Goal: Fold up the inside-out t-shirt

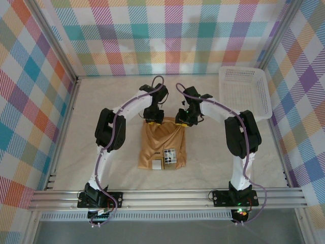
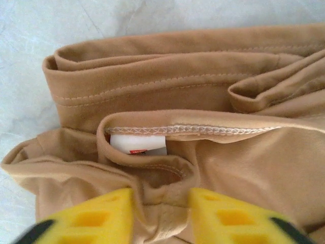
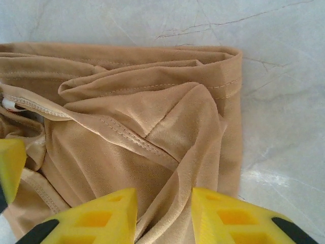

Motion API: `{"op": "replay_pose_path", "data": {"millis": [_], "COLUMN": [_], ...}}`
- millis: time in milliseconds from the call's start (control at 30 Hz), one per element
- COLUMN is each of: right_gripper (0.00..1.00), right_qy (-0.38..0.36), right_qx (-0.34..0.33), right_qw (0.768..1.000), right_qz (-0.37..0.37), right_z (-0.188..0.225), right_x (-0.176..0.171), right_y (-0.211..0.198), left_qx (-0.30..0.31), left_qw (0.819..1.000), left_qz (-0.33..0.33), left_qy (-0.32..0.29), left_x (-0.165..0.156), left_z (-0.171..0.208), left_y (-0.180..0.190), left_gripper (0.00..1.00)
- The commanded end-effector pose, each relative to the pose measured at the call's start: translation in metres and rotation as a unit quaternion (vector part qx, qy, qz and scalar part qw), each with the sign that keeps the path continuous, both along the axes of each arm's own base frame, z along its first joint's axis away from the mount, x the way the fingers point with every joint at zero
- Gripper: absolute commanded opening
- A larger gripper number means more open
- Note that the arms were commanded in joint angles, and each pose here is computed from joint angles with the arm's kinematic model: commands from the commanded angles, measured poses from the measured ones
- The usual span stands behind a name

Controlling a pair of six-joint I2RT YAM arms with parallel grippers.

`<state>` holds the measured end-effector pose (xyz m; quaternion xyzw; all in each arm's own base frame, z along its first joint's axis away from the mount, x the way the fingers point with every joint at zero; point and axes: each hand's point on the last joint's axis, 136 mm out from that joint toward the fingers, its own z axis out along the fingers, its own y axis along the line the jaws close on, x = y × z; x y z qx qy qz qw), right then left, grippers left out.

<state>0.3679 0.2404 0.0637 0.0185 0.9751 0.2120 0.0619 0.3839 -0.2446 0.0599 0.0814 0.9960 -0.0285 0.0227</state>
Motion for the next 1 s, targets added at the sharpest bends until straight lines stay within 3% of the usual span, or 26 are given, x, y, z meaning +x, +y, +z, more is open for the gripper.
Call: {"op": "replay_pose_path", "data": {"millis": [0,100,233,467,800,900,967], "right_gripper": [0.29,0.18,0.00,0.00,0.00,0.00,0.00], "right_qy": [0.012,0.009,0.002,-0.052,-0.040,-0.033,-0.029], "right_qx": [0.013,0.015,0.013,-0.024,-0.063,-0.083,-0.091], "right_qw": [1.000,1.000,1.000,0.998,0.997,0.995,0.995], "right_qz": [-0.001,-0.002,-0.001,-0.017,-0.028,-0.032,-0.031], "right_z": [-0.004,-0.003,0.006,0.036,0.016,0.000,-0.011], "right_x": [0.000,0.002,0.008,0.015,0.026,0.035,0.041], "right_y": [0.005,0.007,0.008,-0.011,-0.024,-0.030,-0.032], "left_qx": [0.030,0.041,0.031,-0.004,-0.015,-0.022,-0.026], "left_qw": [1.000,0.999,0.998,0.994,0.994,0.994,0.993], "left_qz": [-0.007,0.004,0.022,0.076,0.097,0.101,0.104], "left_qy": [-0.004,-0.024,-0.056,-0.076,-0.045,-0.042,-0.044], "left_x": [-0.001,0.007,0.021,0.044,0.058,0.063,0.067], "left_z": [0.010,0.028,0.061,0.078,0.038,0.029,0.024], "left_y": [0.007,0.013,0.019,0.040,0.041,0.037,0.036], "left_gripper": [0.15,0.01,0.00,0.00,0.01,0.05,0.16]}}
